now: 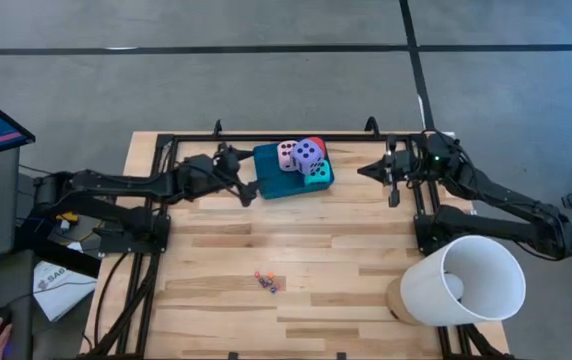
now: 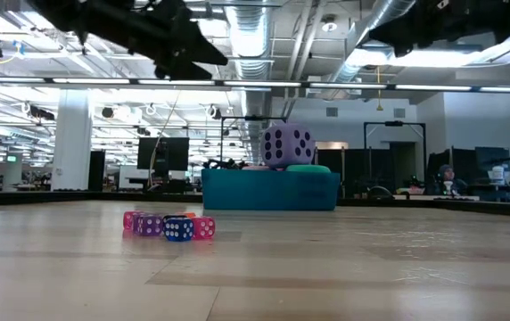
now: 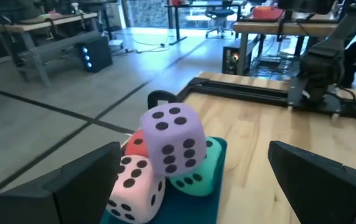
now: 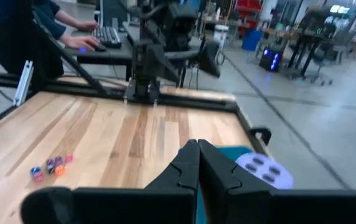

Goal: Pick & Place Dice
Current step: Put the left small red dice into the blue bin

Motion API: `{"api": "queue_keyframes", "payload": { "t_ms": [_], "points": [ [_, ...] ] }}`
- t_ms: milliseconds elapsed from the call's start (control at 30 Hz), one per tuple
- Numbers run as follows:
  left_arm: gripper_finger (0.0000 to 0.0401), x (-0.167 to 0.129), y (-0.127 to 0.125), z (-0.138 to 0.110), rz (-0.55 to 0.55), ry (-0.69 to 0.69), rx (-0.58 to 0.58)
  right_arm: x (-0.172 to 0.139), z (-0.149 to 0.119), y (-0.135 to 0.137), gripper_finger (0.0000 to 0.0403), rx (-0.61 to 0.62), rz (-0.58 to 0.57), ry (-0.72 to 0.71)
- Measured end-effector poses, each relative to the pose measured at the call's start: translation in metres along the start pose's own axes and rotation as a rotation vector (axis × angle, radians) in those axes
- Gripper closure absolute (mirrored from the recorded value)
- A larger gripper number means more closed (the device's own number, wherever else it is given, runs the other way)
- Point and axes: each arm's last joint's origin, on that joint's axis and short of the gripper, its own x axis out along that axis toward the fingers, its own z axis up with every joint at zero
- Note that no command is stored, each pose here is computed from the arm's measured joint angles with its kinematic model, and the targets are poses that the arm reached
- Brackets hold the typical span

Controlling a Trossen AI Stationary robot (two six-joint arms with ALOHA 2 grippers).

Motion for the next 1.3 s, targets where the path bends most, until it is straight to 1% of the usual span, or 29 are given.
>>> {"api": "queue_keyframes", "payload": {
  "t_ms": [167, 433, 667, 1100, 1300],
  "points": [
    [0.0005, -0.013, 0.004, -0.008, 0.003, -0.036, -0.011, 0.0, 0.005, -0.001, 0.0403, -0.005, -0.011, -0.052],
    [0.0005, -0.018, 0.005, -0.019, -0.002, -0.011, -0.003, 0.0, 0.006, -0.001, 0.0403, -0.004, -0.013, -0.056],
    [0.0005, -0.018, 0.005, -0.018, -0.002, -0.014, -0.004, 0.0, 0.006, -0.004, 0.0403, 0.034, -0.085, -0.044],
    [0.0005, -0.018, 0.005, -0.018, 0.002, -0.013, -0.004, 0.0, 0.01, -0.004, 0.0403, 0.029, -0.096, -0.085],
    [0.0005, -0.018, 0.005, -0.018, 0.001, -0.013, -0.004, 0.0, 0.008, -0.004, 0.0403, 0.088, -0.1, -0.066]
  ]
}}
